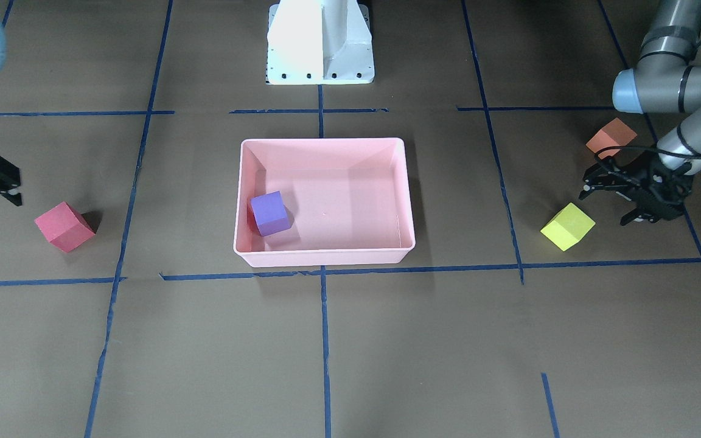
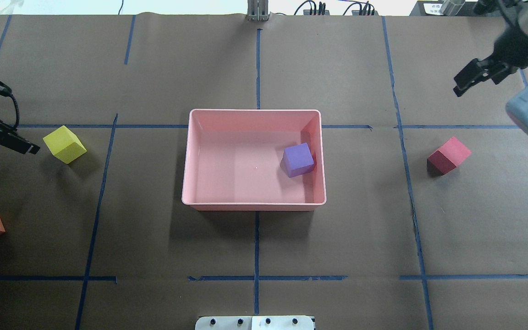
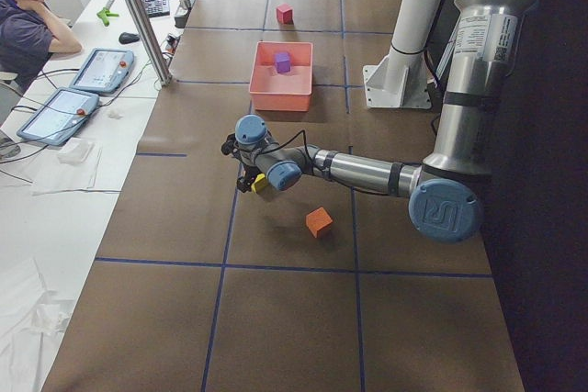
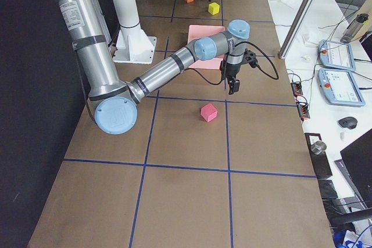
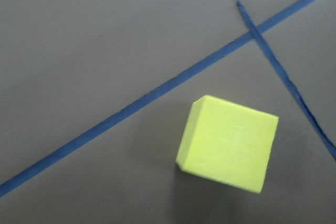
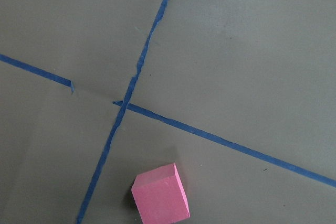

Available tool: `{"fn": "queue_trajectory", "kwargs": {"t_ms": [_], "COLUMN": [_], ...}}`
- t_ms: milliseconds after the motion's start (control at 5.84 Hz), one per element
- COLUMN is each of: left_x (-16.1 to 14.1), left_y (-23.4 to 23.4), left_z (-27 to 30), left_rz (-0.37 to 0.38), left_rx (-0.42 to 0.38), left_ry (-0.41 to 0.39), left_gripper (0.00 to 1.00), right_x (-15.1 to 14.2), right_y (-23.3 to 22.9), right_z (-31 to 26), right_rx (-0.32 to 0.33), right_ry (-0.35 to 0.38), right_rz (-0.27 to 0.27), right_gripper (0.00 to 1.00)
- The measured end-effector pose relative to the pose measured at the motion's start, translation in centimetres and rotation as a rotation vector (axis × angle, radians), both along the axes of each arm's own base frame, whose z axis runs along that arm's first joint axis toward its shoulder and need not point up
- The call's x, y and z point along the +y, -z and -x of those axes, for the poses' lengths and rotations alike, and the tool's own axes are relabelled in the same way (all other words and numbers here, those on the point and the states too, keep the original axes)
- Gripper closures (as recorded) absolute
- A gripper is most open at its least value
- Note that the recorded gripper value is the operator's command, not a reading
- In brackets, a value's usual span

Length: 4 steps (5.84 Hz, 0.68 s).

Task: Place blocks into pink bin with both arms
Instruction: 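Lower the left gripper onto the yellow cube while the right gripper withdraws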

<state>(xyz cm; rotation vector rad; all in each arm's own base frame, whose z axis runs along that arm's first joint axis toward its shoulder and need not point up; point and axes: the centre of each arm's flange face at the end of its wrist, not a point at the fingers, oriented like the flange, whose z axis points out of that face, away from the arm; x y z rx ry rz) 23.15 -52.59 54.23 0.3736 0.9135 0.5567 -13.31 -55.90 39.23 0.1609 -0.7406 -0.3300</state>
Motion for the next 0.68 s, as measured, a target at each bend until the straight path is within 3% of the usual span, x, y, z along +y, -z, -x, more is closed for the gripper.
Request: {"fn": "queue_trajectory", "kwargs": {"t_ms": [685], "left_x": [-0.1], "left_y": [0.0], "left_z": [-4.3], "left_rz": [-0.032], "left_rx": [-0.036], "left_ry": [-0.030], "left_gripper": [0.00], "right_x": [0.4], "right_y": [-1.2], "right_z": [-1.1], "right_rx": [0.002], "right_ry": [0.006], "right_rz": [0.001], "right_gripper": [0.00]}}
